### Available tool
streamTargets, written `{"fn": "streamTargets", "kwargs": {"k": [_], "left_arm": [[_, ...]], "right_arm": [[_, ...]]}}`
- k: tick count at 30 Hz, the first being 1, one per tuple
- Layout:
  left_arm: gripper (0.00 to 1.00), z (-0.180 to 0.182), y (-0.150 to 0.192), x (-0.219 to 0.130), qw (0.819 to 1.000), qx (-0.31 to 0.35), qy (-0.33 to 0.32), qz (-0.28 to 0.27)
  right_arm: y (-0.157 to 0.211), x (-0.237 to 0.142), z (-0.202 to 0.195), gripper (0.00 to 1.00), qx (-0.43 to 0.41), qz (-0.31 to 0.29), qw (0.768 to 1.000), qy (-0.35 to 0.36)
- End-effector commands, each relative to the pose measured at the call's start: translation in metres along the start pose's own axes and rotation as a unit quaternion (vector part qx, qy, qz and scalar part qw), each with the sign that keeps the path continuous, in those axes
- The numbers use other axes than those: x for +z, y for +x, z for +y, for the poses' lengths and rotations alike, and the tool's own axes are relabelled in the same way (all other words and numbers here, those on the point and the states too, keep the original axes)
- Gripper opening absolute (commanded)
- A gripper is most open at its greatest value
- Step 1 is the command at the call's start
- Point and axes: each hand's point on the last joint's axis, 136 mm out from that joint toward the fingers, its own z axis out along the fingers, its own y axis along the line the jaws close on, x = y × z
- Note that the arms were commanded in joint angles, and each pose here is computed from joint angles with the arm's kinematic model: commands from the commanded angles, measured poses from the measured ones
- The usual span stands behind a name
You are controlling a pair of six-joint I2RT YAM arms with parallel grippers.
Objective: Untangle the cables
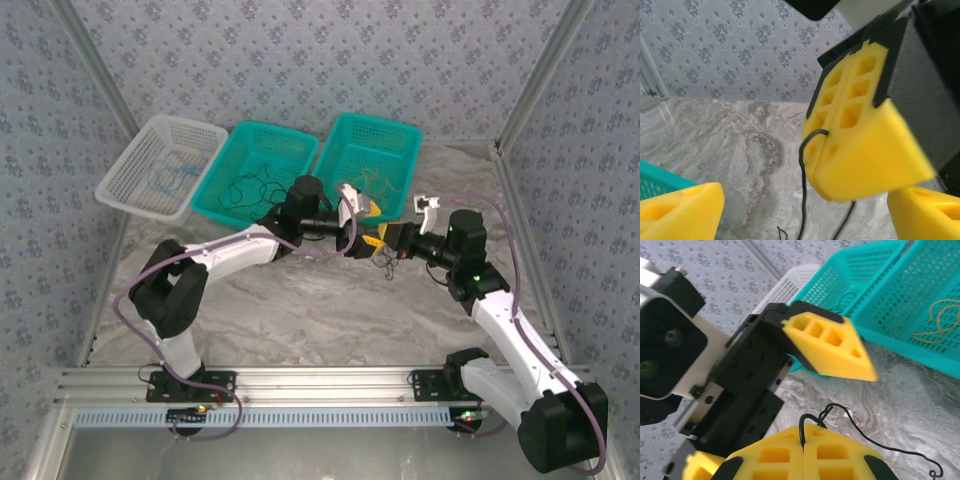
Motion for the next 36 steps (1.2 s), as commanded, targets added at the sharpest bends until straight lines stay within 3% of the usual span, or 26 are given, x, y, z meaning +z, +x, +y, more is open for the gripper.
{"fn": "streamTargets", "kwargs": {"k": [1,2,4,5,8,10,12,16,24,32,36], "left_arm": [[0.43,0.012,-0.008,0.003,0.999,0.036,-0.025,-0.015],[0.29,0.013,-0.008,0.003,0.999,0.035,-0.033,-0.02],[0.11,0.016,-0.009,-0.001,0.998,0.032,-0.05,-0.024],[0.0,0.019,-0.008,-0.003,0.997,0.025,-0.063,-0.022],[0.0,0.029,0.001,-0.011,0.994,-0.019,-0.109,-0.026],[0.0,0.03,0.01,-0.016,0.99,-0.048,-0.127,-0.035],[0.0,0.031,0.024,-0.023,0.984,-0.084,-0.148,-0.045],[0.0,0.03,0.056,-0.029,0.977,-0.129,-0.166,-0.04],[0.0,0.028,0.087,-0.039,0.969,-0.153,-0.195,-0.013],[0.0,0.027,0.091,-0.043,0.967,-0.155,-0.203,-0.01],[0.0,0.026,0.092,-0.043,0.967,-0.155,-0.203,-0.007]], "right_arm": [[-0.015,0.001,0.021,0.0,-0.016,-0.013,0.999,-0.034],[-0.016,0.001,0.019,0.0,-0.013,-0.016,0.999,-0.029],[-0.017,0.001,0.015,0.01,-0.009,-0.023,1.0,-0.017],[-0.016,0.001,0.009,0.12,-0.002,-0.024,1.0,-0.002],[-0.006,-0.003,-0.03,0.51,0.017,-0.021,0.995,0.098],[0.008,-0.009,-0.06,0.65,0.028,-0.008,0.985,0.172],[0.029,-0.014,-0.087,0.72,0.042,0.018,0.972,0.232],[0.067,-0.023,-0.121,0.68,0.064,0.06,0.95,0.301],[0.119,-0.017,-0.151,0.4,0.083,0.167,0.913,0.363],[0.141,-0.004,-0.174,0.29,0.084,0.225,0.874,0.422],[0.144,0.006,-0.178,0.27,0.086,0.234,0.87,0.426]]}}
